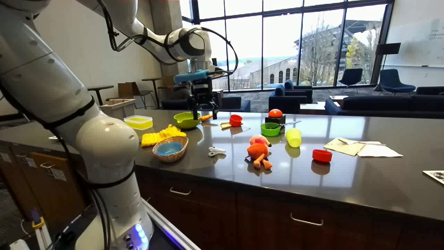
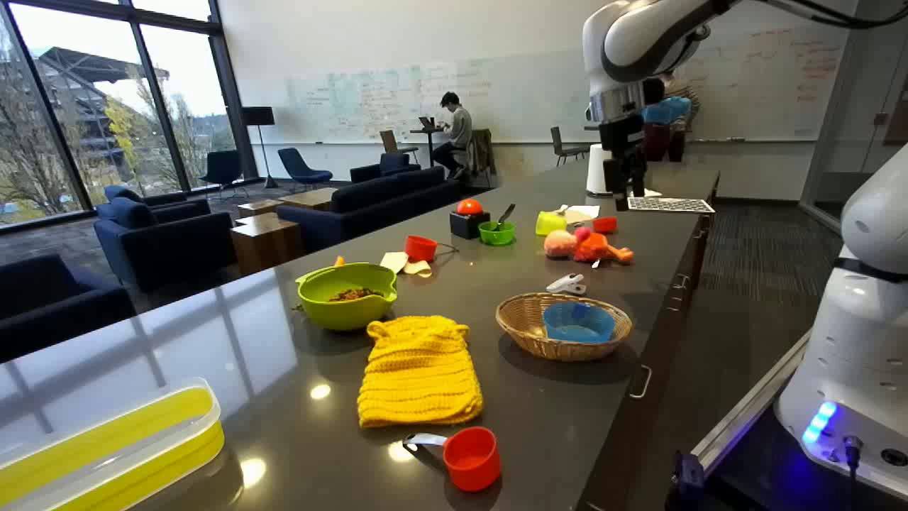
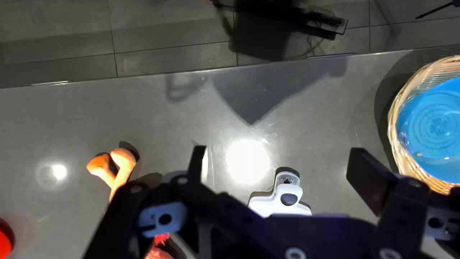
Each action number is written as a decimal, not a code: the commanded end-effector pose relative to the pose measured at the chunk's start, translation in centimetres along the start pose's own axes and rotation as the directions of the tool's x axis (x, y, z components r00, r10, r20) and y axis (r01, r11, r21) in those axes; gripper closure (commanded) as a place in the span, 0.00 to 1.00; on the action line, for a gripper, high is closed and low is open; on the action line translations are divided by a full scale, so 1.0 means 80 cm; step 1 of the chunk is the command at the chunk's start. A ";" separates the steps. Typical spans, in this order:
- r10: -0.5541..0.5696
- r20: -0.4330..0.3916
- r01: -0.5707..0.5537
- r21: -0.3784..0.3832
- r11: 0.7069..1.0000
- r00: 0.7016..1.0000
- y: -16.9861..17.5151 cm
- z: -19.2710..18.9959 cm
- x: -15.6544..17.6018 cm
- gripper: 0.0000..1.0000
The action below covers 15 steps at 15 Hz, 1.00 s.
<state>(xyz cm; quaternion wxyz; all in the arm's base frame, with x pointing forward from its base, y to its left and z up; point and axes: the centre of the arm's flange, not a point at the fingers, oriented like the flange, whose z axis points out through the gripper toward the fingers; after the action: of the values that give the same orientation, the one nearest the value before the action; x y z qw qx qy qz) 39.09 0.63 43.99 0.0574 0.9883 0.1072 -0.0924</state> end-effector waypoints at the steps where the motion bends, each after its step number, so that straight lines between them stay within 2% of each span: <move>1: 0.000 -0.001 0.000 0.000 1.000 1.000 0.000 0.000 0.000 0.00; 6: 0.000 -0.001 0.000 0.000 1.000 1.000 0.000 0.000 0.000 0.00; 7: -0.006 -0.098 0.016 0.099 0.995 0.995 0.002 -0.010 -0.004 0.00; 11: 0.052 -0.242 0.006 0.234 0.972 0.969 0.032 -0.079 -0.043 0.00; 13: 0.105 -0.321 -0.005 0.296 0.955 0.941 0.054 -0.118 -0.057 0.00; 15: 0.168 -0.403 -0.016 0.354 0.935 0.900 0.076 -0.151 -0.065 0.00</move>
<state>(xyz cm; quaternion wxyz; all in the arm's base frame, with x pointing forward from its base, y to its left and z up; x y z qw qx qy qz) 37.85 -2.69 53.12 -0.0939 0.9918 0.0673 0.0547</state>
